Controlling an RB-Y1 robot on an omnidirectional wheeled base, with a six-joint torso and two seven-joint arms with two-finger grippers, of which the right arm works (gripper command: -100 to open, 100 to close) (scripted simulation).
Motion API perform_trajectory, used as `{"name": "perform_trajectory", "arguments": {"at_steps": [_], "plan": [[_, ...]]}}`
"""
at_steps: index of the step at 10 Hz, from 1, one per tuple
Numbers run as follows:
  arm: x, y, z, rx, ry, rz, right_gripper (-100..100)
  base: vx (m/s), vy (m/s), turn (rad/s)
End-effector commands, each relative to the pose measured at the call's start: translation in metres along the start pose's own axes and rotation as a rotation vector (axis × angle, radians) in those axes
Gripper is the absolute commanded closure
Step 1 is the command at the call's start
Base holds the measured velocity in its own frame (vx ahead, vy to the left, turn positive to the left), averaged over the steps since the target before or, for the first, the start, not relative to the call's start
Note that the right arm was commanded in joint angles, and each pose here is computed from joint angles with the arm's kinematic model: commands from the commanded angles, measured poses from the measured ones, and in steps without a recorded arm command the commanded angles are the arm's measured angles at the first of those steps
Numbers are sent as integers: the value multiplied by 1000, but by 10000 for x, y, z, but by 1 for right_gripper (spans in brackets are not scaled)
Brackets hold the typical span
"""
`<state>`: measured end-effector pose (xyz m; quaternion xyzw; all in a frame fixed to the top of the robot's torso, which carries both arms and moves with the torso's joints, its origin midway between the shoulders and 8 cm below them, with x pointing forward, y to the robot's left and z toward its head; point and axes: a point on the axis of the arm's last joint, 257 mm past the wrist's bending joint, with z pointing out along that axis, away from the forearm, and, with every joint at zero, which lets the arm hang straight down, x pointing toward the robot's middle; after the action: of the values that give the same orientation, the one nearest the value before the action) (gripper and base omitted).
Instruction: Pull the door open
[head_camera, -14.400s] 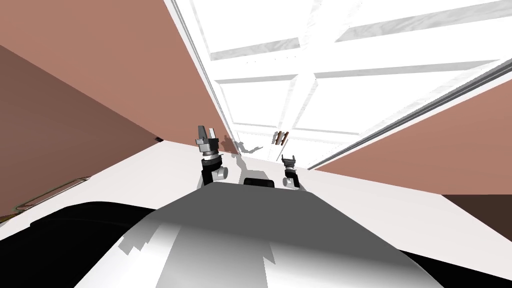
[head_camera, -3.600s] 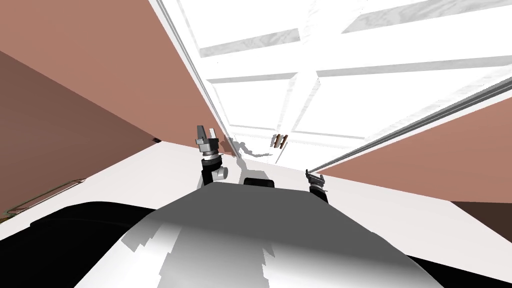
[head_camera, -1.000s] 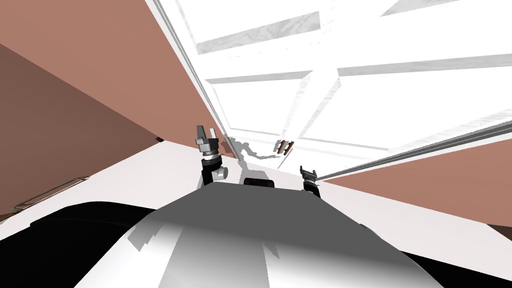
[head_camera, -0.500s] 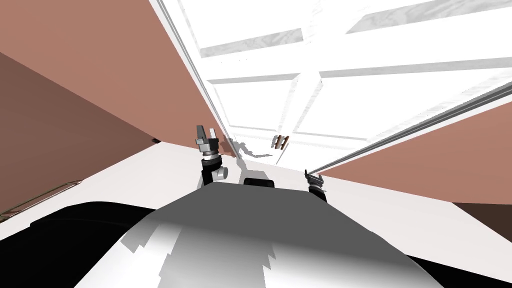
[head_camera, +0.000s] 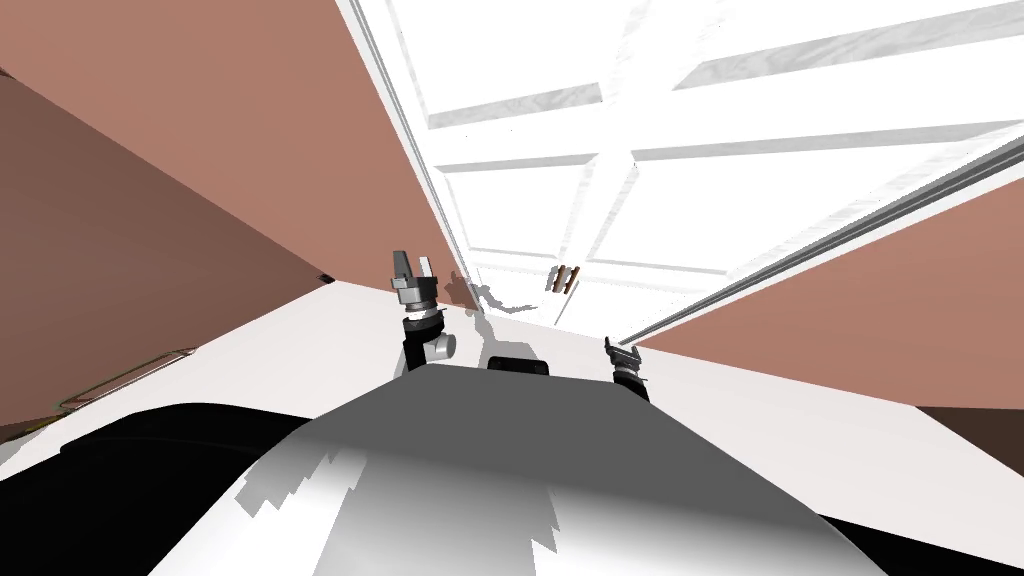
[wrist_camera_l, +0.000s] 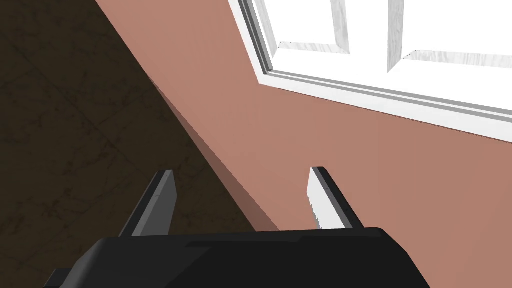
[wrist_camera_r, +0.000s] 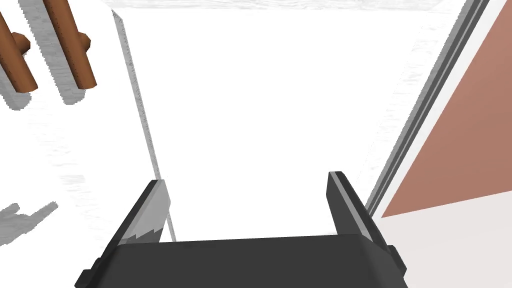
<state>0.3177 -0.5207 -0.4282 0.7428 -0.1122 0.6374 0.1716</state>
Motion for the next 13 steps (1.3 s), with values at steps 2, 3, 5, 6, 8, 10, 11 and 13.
{"name": "perform_trajectory", "arguments": {"at_steps": [2,3,5,6,8,10,11,13], "plan": [[104,-329,138,48,36,31,-100,75,56,96],[168,-462,186,67,52,44,-100,133,46,131],[265,-642,253,92,76,63,-100,112,22,65],[309,-713,281,102,86,70,-100,139,19,116],[456,-924,371,131,119,92,-100,171,17,111],[488,-922,382,134,125,96,-100,136,12,59],[374,-706,316,105,98,74,-100,-79,-1,-161],[330,-611,290,92,88,65,-100,-137,-34,-87]]}}
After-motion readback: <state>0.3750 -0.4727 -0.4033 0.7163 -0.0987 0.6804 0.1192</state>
